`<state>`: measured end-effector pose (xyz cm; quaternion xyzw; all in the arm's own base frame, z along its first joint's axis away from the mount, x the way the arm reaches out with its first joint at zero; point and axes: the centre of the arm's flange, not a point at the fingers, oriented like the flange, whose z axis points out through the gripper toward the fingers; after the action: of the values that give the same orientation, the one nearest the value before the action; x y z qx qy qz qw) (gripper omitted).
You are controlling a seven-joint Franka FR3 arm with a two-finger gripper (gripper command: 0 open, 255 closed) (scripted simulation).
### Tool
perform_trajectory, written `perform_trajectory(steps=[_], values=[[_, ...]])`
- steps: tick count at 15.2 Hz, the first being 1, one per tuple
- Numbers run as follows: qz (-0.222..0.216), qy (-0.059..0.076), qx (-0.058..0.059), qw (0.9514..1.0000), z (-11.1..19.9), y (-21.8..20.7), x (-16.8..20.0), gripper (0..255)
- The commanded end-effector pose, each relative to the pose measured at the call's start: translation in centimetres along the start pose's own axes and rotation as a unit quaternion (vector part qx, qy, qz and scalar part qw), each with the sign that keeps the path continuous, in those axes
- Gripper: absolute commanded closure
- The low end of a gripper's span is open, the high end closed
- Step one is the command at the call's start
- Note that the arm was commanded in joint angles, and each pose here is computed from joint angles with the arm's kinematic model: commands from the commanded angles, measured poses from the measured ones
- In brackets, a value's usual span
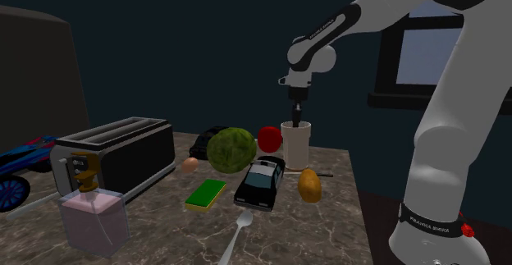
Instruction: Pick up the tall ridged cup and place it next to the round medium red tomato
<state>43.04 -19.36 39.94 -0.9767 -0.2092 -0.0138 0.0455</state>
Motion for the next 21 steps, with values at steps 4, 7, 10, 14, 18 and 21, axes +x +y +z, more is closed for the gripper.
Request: perform_trajectory(steps=[4, 7, 10, 14, 18, 21], values=[[0.0, 0.0, 0.0, 1.0, 0.3, 0.0, 0.0, 255], [0.0, 0.0, 0.0, 1.0, 0.3, 0.0, 0.0, 255], [0.0, 0.0, 0.0, 1.0, 0.3, 0.0, 0.0, 0], [0.0, 0.0, 0.0, 1.0, -1.0, 0.0, 0.0, 0], [0.0, 0.0, 0.0, 1.0, -4.7, 0.0, 0.0, 0], [0.0, 0.0, 0.0, 1.0, -4.7, 0.0, 0.0, 0]])
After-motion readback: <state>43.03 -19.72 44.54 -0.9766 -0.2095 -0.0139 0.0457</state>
